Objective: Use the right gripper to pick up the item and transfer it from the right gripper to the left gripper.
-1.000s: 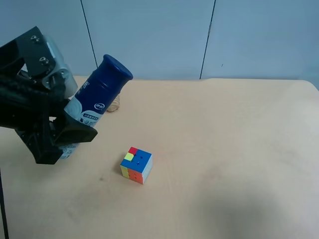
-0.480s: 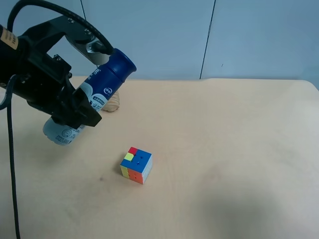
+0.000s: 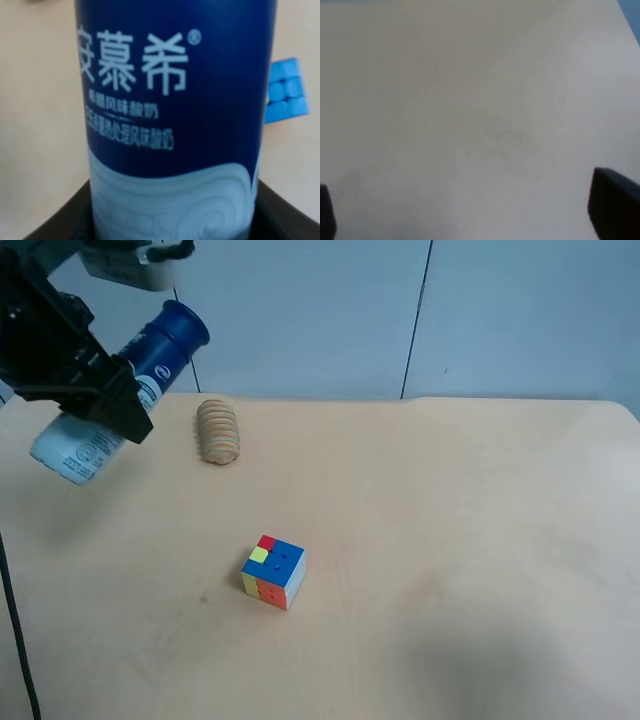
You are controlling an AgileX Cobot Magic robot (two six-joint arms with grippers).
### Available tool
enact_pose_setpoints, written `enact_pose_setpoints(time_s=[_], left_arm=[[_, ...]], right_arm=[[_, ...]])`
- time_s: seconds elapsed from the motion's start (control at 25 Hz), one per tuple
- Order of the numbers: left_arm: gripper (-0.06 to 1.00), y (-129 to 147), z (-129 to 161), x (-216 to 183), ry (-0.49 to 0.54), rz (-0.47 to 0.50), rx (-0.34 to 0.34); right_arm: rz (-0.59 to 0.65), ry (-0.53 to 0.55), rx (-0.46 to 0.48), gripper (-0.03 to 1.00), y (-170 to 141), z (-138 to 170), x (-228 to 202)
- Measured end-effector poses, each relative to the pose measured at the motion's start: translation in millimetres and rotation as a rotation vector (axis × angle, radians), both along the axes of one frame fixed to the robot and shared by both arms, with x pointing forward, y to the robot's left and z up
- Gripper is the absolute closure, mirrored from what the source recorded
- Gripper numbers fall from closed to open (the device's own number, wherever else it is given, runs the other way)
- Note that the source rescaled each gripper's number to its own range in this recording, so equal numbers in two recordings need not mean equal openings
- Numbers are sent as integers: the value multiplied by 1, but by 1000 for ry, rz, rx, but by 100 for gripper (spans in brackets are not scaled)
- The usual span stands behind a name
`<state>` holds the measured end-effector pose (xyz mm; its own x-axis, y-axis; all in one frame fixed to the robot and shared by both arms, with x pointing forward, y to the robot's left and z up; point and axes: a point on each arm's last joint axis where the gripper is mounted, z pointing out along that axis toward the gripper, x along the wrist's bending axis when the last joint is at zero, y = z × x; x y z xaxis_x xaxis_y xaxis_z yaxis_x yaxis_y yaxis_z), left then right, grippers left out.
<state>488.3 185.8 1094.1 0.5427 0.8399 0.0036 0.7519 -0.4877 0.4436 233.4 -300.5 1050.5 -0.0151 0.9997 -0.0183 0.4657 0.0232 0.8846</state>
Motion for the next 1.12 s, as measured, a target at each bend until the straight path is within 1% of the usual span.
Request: enact_pose_setpoints(time_s=[0.12,0.36,0.64,0.76,0.88,1.12], left_arm=[[89,22,5,10,2,74,7],[89,61,1,20,34,187,35],[89,88,1,25,34,287,34],[89,95,-2,29,35,307,36],[89,94,-16,41,67,308,39],[89,87,-55,71,133,333,-27]], right_arm=[[0,0,0,-3,0,0,0],[0,0,0,-3,0,0,0],[0,0,0,-3,0,0,0],[0,0,1,-3,0,0,0],[0,0,1,-3,0,0,0],[0,0,1,-3,0,0,0]])
